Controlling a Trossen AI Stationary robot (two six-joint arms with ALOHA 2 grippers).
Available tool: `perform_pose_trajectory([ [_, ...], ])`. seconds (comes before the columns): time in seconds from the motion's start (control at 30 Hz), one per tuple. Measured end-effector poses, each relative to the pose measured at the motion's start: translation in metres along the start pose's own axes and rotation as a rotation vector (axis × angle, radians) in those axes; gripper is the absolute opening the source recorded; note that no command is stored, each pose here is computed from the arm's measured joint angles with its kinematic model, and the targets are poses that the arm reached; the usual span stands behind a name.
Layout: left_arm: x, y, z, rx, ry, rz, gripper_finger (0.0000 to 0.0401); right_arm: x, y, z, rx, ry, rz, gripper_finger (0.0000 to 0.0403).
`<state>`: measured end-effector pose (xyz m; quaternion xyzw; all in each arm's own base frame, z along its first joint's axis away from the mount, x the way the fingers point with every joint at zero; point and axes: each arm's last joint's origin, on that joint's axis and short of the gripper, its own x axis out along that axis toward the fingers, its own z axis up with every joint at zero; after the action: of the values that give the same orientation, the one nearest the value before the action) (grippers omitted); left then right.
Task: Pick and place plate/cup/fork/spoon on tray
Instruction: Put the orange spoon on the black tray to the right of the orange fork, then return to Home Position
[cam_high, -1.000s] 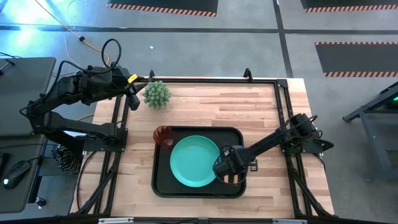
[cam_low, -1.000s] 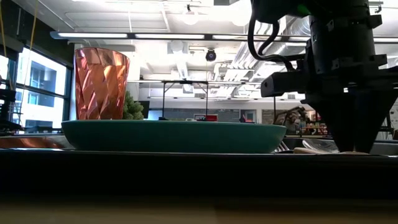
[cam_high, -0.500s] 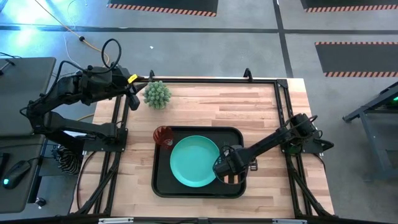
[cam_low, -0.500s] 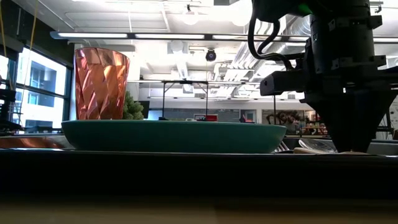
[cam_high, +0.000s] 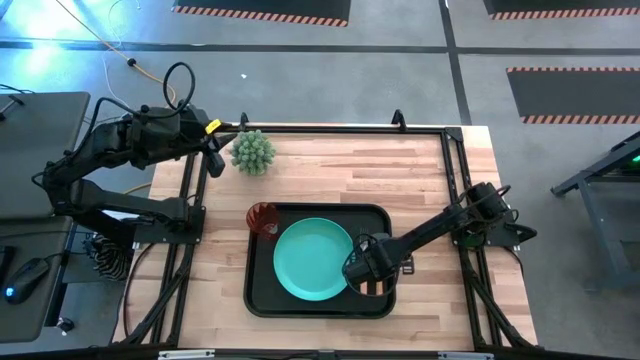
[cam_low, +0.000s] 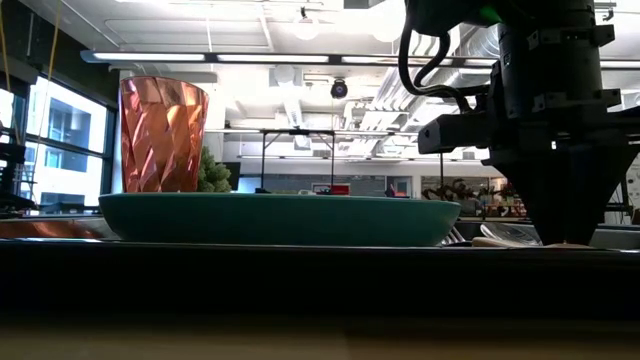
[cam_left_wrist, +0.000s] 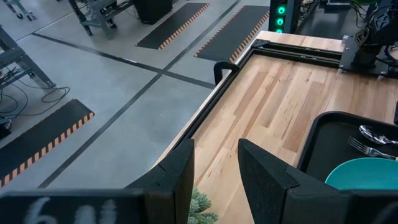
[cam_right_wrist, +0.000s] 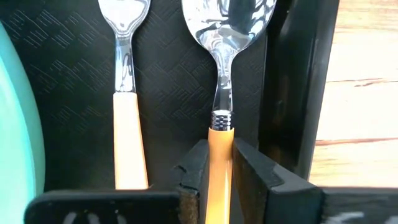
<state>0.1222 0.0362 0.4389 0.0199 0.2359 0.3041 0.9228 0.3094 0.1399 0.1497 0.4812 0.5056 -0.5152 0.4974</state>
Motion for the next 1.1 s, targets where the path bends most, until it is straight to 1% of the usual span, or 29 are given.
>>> perform_pose_trajectory([
  [0.1, 0.0, 0.0, 0.0, 0.0, 0.0, 0.0, 0.0115, 0.0, 0.0, 0.0, 0.0, 0.001, 0.001, 0.0061],
  [0.33, 0.0, 0.0, 0.0, 0.0, 0.0, 0.0, 0.0115, 0.0, 0.0, 0.0, 0.0, 0.002, 0.003, 0.0101],
  [0.43, 0.0, 0.0, 0.0, 0.0, 0.0, 0.0, 0.0115, 0.0, 0.0, 0.0, 0.0, 0.001, 0.001, 0.0111],
  [0.7, 0.0, 0.0, 0.0, 0.0, 0.0, 0.0, 0.0115, -0.006, 0.004, -0.001, -0.008, 0.003, 0.016, 0.0115],
  [0.87, 0.0, 0.0, 0.0, -0.001, -0.001, 0.0, 0.0115, -0.018, 0.003, 0.0, -0.013, -0.021, -0.025, 0.0115],
  [1.0, 0.0, 0.0, 0.0, -0.001, 0.0, 0.0, 0.0115, -0.031, 0.005, 0.008, -0.028, -0.047, -0.073, 0.0115],
  [1.1, 0.0, 0.0, 0.0, -0.005, 0.0, -0.01, 0.0115, -0.046, 0.012, 0.019, -0.065, -0.089, -0.067, 0.0115],
])
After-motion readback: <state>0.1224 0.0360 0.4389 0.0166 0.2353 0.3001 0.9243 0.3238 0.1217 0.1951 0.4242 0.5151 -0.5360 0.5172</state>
